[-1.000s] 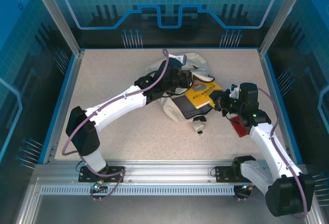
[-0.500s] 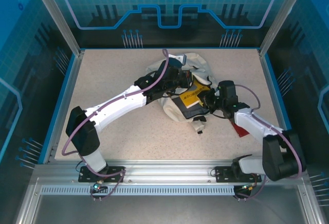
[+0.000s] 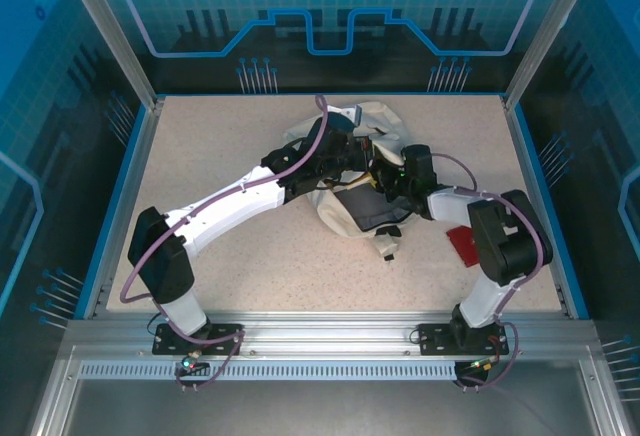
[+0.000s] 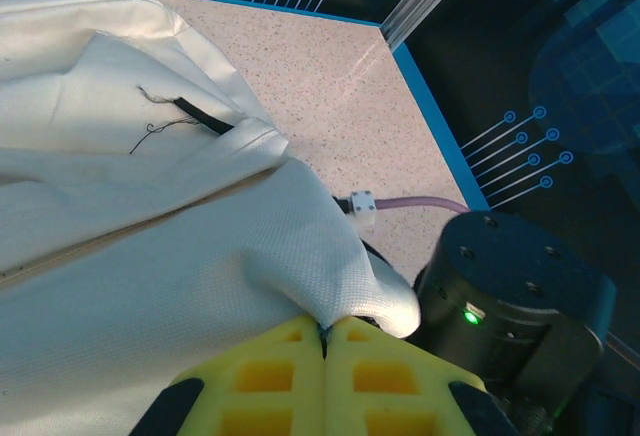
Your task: Pack the student bag
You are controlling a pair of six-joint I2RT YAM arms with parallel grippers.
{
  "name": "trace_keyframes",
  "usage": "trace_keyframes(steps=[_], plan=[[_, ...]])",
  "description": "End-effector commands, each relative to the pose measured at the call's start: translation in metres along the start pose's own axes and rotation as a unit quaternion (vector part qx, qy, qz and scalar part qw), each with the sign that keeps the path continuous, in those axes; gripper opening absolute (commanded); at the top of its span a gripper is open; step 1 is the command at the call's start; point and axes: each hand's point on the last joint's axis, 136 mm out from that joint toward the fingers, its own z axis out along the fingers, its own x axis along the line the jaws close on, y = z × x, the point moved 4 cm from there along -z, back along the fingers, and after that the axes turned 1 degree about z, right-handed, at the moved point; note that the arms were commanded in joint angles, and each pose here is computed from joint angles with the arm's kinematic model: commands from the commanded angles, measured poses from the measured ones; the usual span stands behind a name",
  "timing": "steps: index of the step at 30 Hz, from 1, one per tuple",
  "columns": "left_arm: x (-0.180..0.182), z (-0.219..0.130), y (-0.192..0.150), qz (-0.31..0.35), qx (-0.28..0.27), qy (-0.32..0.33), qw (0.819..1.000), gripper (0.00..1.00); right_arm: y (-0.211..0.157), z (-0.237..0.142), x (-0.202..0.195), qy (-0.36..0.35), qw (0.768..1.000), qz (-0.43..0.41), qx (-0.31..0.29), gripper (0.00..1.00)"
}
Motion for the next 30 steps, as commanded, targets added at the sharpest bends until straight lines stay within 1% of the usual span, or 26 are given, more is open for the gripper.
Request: trace_keyframes(steps=[1, 5, 6, 7, 8, 10, 12, 16, 20, 21, 22, 24, 26, 27, 28, 30], plan=[[-0.011, -0.021, 0.026, -0.021, -0.043, -0.023, 0.999, 0.0, 0.006, 0.014, 0.013, 0.014, 1.0, -0.002, 0.001, 0.18], [-0.006, -0.018, 0.024, -0.027, -0.038, -0.018, 0.999, 0.0, 0.001, 0.009, 0.008, 0.007, 1.0, -0.009, 0.014, 0.38], [-0.004, -0.016, 0.024, -0.027, -0.036, -0.015, 0.999, 0.0, -0.002, 0.002, -0.005, -0.008, 1.0, -0.006, 0.018, 0.44], [-0.002, -0.015, 0.023, -0.028, -0.034, -0.013, 0.999, 0.0, -0.005, -0.004, -0.01, -0.017, 1.0, -0.006, 0.024, 0.51], [0.0, -0.014, 0.022, -0.03, -0.032, -0.01, 0.999, 0.0, -0.007, -0.01, -0.015, -0.026, 0.999, -0.008, 0.029, 0.55], [0.004, -0.011, 0.019, -0.033, -0.025, -0.007, 0.999, 0.0, -0.014, -0.026, -0.025, -0.046, 0.998, -0.013, 0.041, 0.61], [0.008, -0.009, 0.016, -0.039, -0.019, -0.004, 0.999, 0.0, -0.022, -0.043, -0.043, -0.083, 0.995, -0.01, 0.048, 0.62], [0.015, -0.006, 0.008, -0.046, -0.004, 0.001, 0.999, 0.0, -0.038, -0.08, -0.078, -0.133, 0.99, -0.003, 0.043, 0.56], [0.018, -0.002, -0.004, -0.039, 0.026, -0.006, 0.999, 0.0, -0.04, -0.121, -0.102, -0.196, 0.98, -0.029, 0.006, 0.54], [0.018, -0.001, -0.009, -0.038, 0.037, -0.007, 0.999, 0.05, -0.039, -0.133, -0.103, -0.211, 0.977, -0.041, -0.009, 0.53], [0.02, -0.001, -0.012, -0.038, 0.046, -0.006, 0.998, 0.15, -0.036, -0.143, -0.102, -0.219, 0.974, -0.054, -0.024, 0.53], [0.026, -0.002, -0.02, -0.039, 0.061, 0.005, 0.997, 0.46, -0.03, -0.165, -0.094, -0.236, 0.966, -0.09, -0.062, 0.54], [0.034, -0.006, -0.023, -0.045, 0.066, 0.018, 0.997, 0.64, -0.026, -0.182, -0.082, -0.239, 0.959, -0.126, -0.087, 0.56], [0.042, -0.009, -0.024, -0.051, 0.067, 0.026, 0.996, 0.7, -0.025, -0.189, -0.075, -0.24, 0.956, -0.142, -0.095, 0.58], [0.048, -0.011, -0.024, -0.058, 0.067, 0.032, 0.996, 0.74, -0.025, -0.194, -0.068, -0.24, 0.953, -0.155, -0.098, 0.59], [0.068, -0.018, -0.025, -0.078, 0.065, 0.05, 0.994, 0.77, -0.027, -0.198, -0.049, -0.232, 0.948, -0.199, -0.089, 0.61]])
